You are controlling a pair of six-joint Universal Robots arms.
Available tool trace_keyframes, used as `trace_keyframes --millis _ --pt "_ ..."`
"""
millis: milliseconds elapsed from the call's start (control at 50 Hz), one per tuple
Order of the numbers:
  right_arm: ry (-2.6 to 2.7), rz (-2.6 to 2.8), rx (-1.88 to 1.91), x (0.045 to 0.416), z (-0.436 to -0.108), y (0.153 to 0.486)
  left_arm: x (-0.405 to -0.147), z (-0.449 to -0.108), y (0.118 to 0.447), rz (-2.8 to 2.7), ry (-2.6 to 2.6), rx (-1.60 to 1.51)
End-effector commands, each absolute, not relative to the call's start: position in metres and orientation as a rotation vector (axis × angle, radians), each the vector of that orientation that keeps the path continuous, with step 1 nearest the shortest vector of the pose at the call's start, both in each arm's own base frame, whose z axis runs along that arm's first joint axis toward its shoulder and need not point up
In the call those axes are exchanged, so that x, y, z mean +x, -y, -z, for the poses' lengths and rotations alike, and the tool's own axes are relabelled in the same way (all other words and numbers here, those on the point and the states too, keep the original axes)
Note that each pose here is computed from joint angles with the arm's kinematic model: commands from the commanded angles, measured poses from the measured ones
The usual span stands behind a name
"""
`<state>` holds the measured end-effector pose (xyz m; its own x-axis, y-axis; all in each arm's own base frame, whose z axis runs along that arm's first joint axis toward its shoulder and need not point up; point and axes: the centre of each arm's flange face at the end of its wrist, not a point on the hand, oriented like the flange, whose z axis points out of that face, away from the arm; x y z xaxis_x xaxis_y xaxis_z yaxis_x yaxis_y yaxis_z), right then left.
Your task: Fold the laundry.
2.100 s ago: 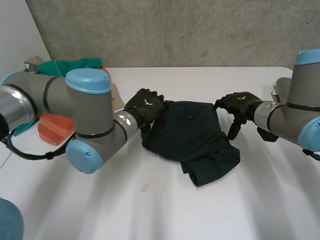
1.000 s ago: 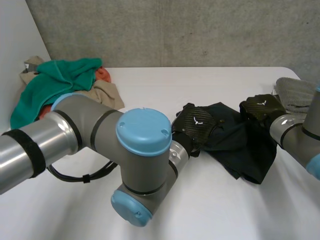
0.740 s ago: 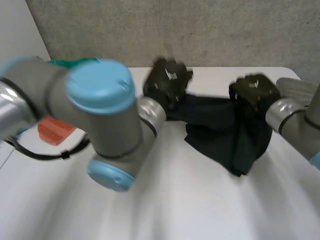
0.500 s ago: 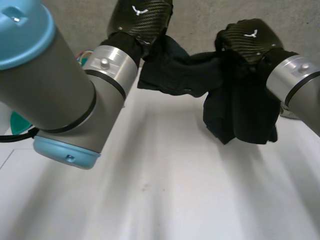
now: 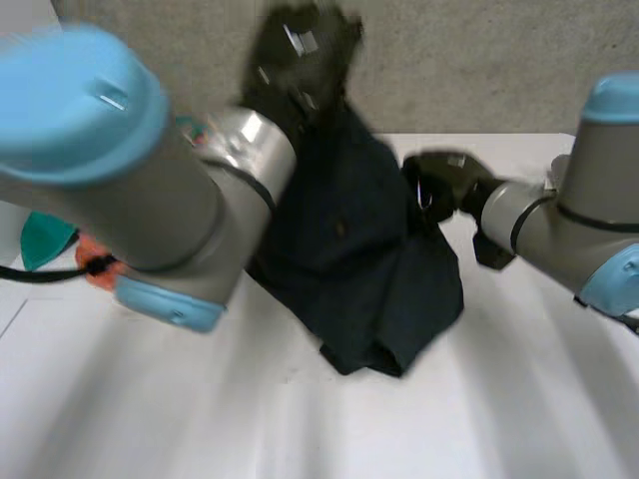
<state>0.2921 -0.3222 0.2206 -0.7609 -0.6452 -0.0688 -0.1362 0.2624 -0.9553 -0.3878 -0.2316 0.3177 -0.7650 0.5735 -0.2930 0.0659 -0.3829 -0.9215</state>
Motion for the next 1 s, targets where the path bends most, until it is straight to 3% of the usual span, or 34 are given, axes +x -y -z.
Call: trace_keyframes --millis 20,120,220,320,600,800,900,920,1000 --pt "-2.353 1.556 -0.850 0.263 -0.192 0.336 -0.402 -0.238 0.208 -1.790 1.650 -1.145" --pt "-2.388 1.671 -0.975 0.254 -0.198 0.336 -0.378 -0.258 0.218 -1.862 1.683 -1.076" --pt "-2.180 1.849 -1.311 0.267 -0.239 0.307 -0.338 -0.273 0.243 -1.989 1.828 -0.905" --pt "-1.977 1.933 -1.487 0.285 -0.264 0.282 -0.312 -0.257 0.252 -1.963 1.976 -0.863" --pt "-2.114 1.780 -1.446 0.279 -0.234 0.284 -0.296 -0.155 0.268 -1.615 2.256 -1.098" --pt "-2.179 1.773 -1.391 0.265 -0.216 0.293 -0.329 -0.126 0.269 -1.534 2.156 -1.198" --pt "-2.163 1.831 -1.357 0.262 -0.228 0.297 -0.329 -0.191 0.310 -1.924 2.180 -0.995" --pt "-2.153 1.853 -1.348 0.262 -0.233 0.297 -0.325 -0.227 0.318 -2.080 2.149 -0.876" --pt "-2.136 1.900 -1.320 0.257 -0.245 0.297 -0.334 -0.310 0.317 -2.296 1.844 -0.690"
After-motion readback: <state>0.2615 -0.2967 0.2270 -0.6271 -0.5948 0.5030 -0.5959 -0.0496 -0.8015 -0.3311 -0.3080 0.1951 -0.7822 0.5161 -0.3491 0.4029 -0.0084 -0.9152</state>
